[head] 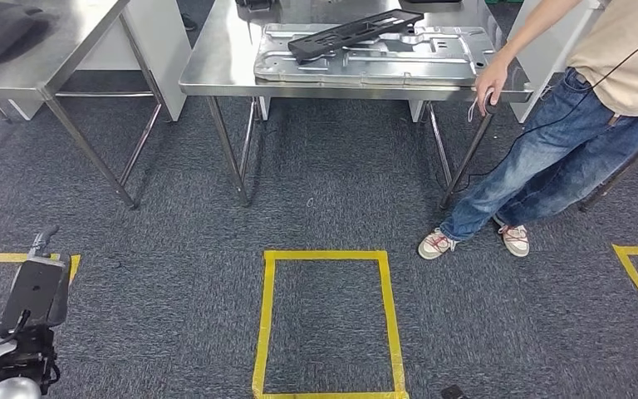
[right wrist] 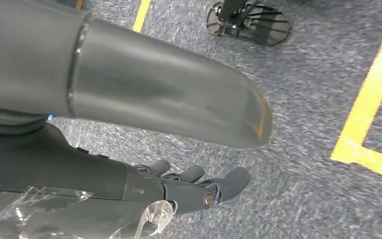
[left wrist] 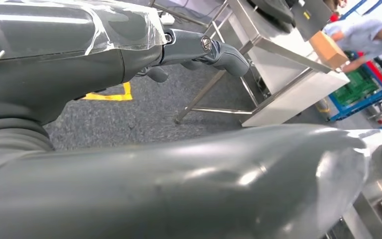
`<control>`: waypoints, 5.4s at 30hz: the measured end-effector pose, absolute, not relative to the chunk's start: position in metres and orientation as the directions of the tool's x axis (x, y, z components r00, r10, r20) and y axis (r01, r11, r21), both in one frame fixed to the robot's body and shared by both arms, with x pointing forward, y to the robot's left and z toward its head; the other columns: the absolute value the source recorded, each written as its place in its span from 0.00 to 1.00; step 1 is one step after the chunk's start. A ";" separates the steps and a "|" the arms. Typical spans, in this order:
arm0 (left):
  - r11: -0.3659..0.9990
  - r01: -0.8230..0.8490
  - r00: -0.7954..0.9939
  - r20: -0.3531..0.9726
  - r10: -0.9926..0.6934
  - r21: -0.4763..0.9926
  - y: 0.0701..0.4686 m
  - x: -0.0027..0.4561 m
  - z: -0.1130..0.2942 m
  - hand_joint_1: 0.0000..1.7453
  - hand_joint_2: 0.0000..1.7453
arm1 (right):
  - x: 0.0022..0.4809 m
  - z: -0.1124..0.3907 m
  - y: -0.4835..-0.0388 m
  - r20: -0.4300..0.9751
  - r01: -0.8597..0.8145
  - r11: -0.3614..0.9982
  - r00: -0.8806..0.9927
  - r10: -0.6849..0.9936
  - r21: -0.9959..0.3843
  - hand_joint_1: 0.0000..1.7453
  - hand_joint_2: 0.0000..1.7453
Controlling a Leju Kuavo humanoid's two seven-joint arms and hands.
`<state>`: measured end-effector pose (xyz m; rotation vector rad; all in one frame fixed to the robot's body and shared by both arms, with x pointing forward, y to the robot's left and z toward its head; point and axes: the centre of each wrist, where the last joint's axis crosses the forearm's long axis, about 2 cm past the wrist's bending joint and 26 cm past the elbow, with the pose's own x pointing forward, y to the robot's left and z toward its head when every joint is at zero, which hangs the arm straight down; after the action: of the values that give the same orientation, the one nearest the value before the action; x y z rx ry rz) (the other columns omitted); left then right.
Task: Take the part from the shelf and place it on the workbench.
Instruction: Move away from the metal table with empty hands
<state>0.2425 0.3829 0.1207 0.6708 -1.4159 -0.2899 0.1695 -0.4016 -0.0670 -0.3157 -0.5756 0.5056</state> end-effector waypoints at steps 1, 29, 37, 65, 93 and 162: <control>0.787 -0.206 0.152 0.813 -0.562 0.582 0.383 0.243 0.121 0.00 0.00 | 0.170 -0.067 -0.403 0.435 -0.362 0.832 0.725 0.535 -0.421 0.00 0.00; 0.855 -0.209 0.163 0.879 -0.448 0.474 0.368 0.228 0.096 0.00 0.00 | 0.145 -0.076 -0.401 0.463 -0.303 0.886 0.766 0.446 -0.351 0.00 0.00; 0.826 -0.219 0.201 0.853 -0.482 0.519 0.373 0.228 0.099 0.00 0.00 | 0.146 -0.077 -0.393 0.476 -0.305 0.892 0.762 0.438 -0.333 0.00 0.00; 0.806 -0.209 0.143 0.833 -0.535 0.554 0.371 0.239 0.118 0.00 0.00 | 0.145 -0.081 -0.378 0.474 -0.318 0.900 0.769 0.429 -0.299 0.00 0.00; 0.843 -0.181 0.070 0.862 -0.502 0.506 0.340 0.242 0.127 0.00 0.00 | 0.149 -0.081 -0.369 0.477 -0.322 0.903 0.769 0.425 -0.284 0.00 0.00; 0.902 -0.119 0.261 0.889 -0.375 0.415 0.366 0.233 0.067 0.00 0.00 | 0.249 -0.041 -0.304 0.660 -0.353 0.897 0.611 0.437 -0.266 0.00 0.00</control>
<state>0.2334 0.3660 0.0672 0.4459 -1.3071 -0.1808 0.2487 -0.3040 -0.0409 -0.1132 -0.7918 0.4572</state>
